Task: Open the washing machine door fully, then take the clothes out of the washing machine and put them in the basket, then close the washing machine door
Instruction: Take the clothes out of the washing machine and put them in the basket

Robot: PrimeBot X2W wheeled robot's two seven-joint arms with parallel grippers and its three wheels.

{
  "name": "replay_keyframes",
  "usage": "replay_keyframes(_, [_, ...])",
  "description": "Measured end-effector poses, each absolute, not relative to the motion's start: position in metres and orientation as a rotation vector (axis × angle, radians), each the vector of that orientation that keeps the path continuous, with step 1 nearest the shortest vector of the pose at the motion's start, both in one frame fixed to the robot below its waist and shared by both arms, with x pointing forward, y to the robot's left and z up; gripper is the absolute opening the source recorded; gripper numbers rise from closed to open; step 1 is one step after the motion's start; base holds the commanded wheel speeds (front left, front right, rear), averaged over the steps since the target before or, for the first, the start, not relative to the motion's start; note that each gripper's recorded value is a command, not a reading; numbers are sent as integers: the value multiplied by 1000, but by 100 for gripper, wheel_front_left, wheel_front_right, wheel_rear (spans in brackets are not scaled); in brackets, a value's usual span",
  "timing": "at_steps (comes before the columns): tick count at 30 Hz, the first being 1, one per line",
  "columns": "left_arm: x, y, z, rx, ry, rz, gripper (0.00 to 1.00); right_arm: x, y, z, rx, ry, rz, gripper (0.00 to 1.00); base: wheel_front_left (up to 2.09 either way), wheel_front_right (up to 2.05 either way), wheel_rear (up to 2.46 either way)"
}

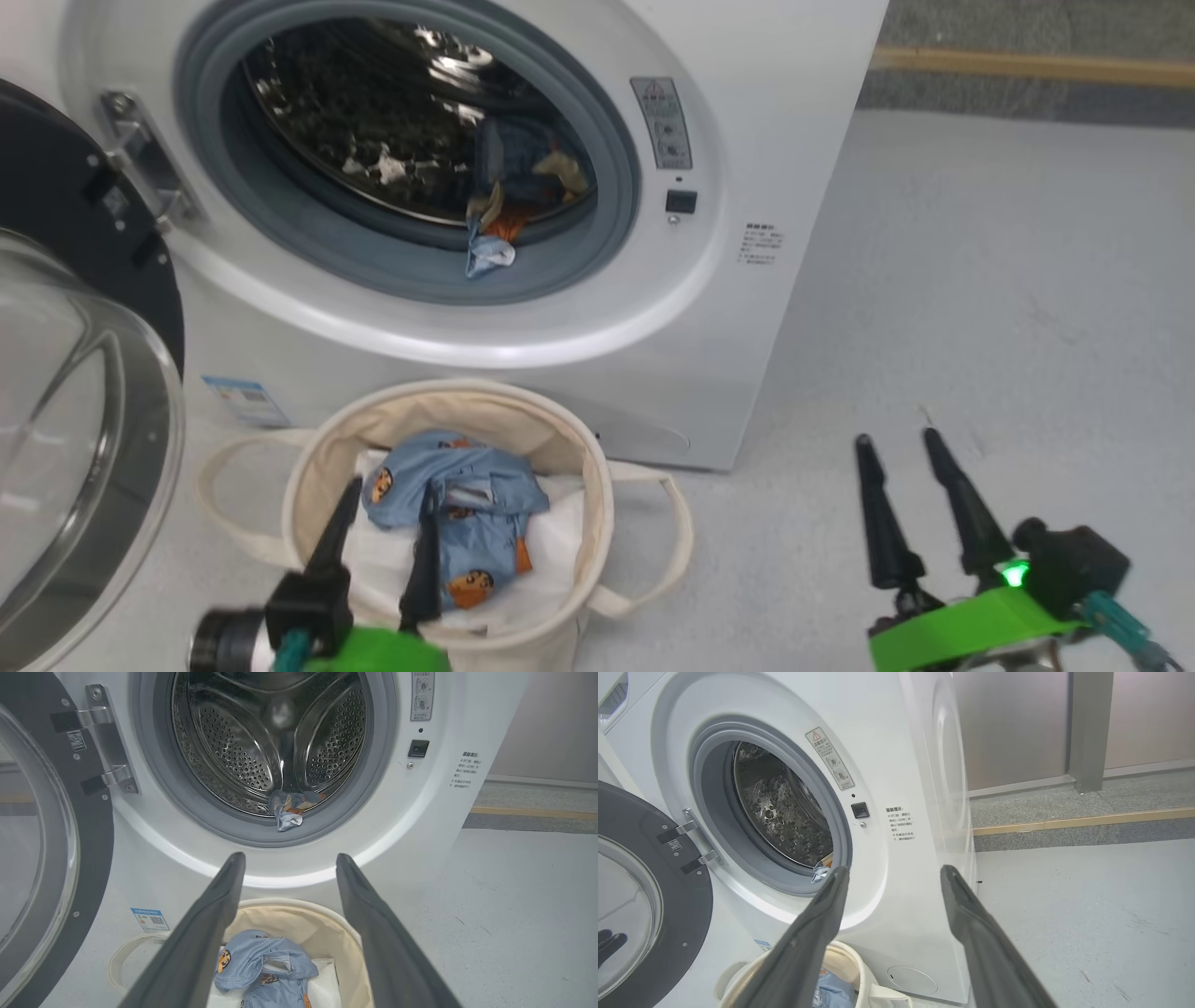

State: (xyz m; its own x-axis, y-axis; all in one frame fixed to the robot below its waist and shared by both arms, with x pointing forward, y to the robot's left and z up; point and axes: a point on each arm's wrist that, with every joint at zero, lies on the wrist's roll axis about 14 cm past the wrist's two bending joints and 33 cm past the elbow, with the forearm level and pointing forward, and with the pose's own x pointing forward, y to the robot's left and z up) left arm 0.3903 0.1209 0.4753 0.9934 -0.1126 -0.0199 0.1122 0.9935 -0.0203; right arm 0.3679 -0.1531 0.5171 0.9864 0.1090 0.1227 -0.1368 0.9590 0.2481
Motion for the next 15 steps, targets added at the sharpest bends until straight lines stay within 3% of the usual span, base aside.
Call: replay_keyframes(15, [521, 110, 476, 92, -26, -232, 100, 416, -125, 480, 298, -11, 197, 100, 0, 0, 0])
